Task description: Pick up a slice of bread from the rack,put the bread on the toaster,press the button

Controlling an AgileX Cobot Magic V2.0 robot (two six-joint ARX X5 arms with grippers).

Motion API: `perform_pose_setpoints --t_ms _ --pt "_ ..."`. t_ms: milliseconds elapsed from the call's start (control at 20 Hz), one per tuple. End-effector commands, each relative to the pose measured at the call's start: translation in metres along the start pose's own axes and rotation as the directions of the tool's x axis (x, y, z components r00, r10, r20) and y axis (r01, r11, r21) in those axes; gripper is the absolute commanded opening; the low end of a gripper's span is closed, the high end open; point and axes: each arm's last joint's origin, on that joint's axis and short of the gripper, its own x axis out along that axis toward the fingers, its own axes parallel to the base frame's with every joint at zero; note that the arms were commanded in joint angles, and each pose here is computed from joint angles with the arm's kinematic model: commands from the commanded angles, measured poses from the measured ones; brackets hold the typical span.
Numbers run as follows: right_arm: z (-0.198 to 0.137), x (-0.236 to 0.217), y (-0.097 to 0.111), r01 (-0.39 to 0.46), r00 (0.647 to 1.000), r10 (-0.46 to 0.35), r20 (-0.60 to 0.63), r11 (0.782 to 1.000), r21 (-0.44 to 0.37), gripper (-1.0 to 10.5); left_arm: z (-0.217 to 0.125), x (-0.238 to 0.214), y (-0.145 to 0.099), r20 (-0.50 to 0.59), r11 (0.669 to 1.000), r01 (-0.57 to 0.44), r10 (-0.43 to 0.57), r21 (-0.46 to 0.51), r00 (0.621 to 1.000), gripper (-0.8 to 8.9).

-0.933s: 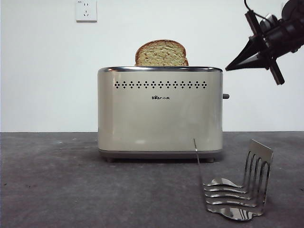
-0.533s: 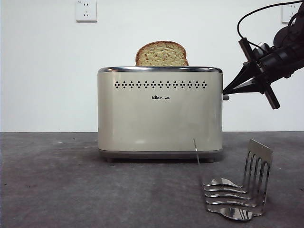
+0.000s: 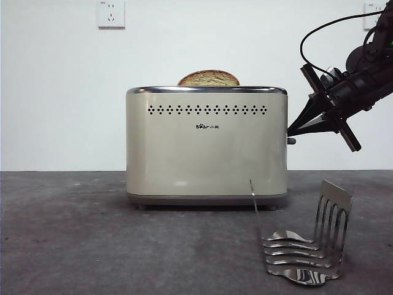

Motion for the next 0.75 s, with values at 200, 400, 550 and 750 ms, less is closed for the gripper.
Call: perform_pose_setpoints --t_ms 200,400,550,750 --pt "-0.006 0.01 -0.016 0.046 0.998 -0.044 -0.044 0.999 0.027 -0.1 -0.001 0.0 0.0 0.0 1.0 -0.002 0.002 -0.009 1.0 -0.09" --pt "-0.01 0.021 -0.031 0.06 0.995 -0.054 -0.08 0.996 0.071 -0.1 -0.001 0.0 0.0 0.0 1.0 -0.002 0.002 -0.009 1.0 -0.09" --pt "-0.013 0.025 -0.039 0.094 0.991 -0.086 -0.101 0.992 0.085 -0.1 -0.001 0.0 0.0 0.0 1.0 -0.002 0.002 -0.009 1.0 -0.09" --pt "-0.015 0.025 -0.04 0.143 0.985 -0.133 -0.111 0.986 0.084 -0.1 -0.001 0.0 0.0 0.0 1.0 -0.002 0.002 -0.009 1.0 -0.09"
